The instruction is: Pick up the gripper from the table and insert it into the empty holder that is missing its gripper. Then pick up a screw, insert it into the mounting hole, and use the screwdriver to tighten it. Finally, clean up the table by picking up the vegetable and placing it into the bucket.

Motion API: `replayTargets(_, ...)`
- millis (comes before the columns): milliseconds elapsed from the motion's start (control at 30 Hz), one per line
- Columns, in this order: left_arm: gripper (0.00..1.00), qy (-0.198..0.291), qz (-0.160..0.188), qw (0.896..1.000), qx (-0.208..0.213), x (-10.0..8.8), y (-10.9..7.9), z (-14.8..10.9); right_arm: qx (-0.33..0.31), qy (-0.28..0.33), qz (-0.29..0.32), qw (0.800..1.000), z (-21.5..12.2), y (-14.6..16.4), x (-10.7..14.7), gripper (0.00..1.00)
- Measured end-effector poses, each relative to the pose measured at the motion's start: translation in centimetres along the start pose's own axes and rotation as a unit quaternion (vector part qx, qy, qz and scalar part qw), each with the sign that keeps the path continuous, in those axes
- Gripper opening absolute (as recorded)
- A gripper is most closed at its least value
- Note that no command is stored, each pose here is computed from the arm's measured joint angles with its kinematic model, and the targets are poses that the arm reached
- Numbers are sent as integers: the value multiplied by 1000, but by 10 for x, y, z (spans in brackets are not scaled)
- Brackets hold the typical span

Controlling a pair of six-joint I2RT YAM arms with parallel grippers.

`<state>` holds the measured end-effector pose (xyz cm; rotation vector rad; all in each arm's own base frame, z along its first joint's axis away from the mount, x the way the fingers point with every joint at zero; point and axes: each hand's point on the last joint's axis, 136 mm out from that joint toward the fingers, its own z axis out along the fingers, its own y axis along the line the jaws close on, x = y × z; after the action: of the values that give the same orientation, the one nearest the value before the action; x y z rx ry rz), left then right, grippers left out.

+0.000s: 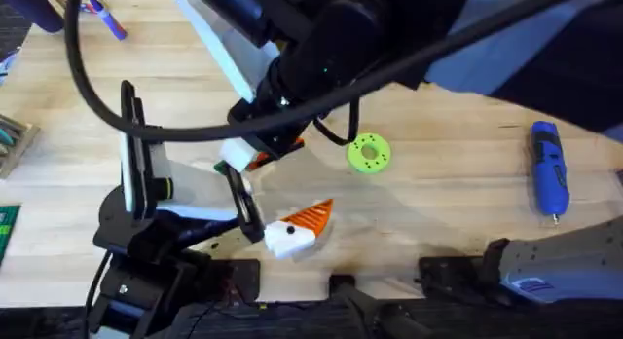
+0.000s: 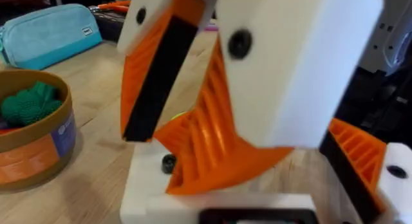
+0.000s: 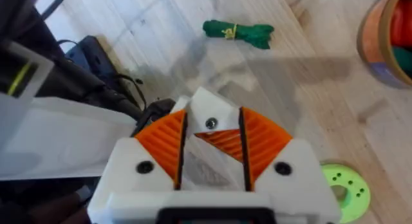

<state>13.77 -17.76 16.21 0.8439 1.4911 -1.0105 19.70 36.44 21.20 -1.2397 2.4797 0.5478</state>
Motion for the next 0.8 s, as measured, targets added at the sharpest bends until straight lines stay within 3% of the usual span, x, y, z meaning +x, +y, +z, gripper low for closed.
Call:
replayTargets(67, 994, 0, -1, 1000, 0, 0, 0, 0, 3, 0, 1, 1000, 0, -1, 0, 499)
replayTargets(167, 994, 0, -2, 1000, -1, 0, 0, 0, 13, 0, 4, 1000, -1, -7, 0, 702)
replayTargets(267, 994, 0, -3, 1000, -2, 0, 1, 0, 20, -1, 6, 1000, -1, -11, 0, 815)
replayTargets(800, 994, 0, -2, 1000, -2, 0, 1, 0, 14, -12, -5, 1000, -11, -7, -2, 841)
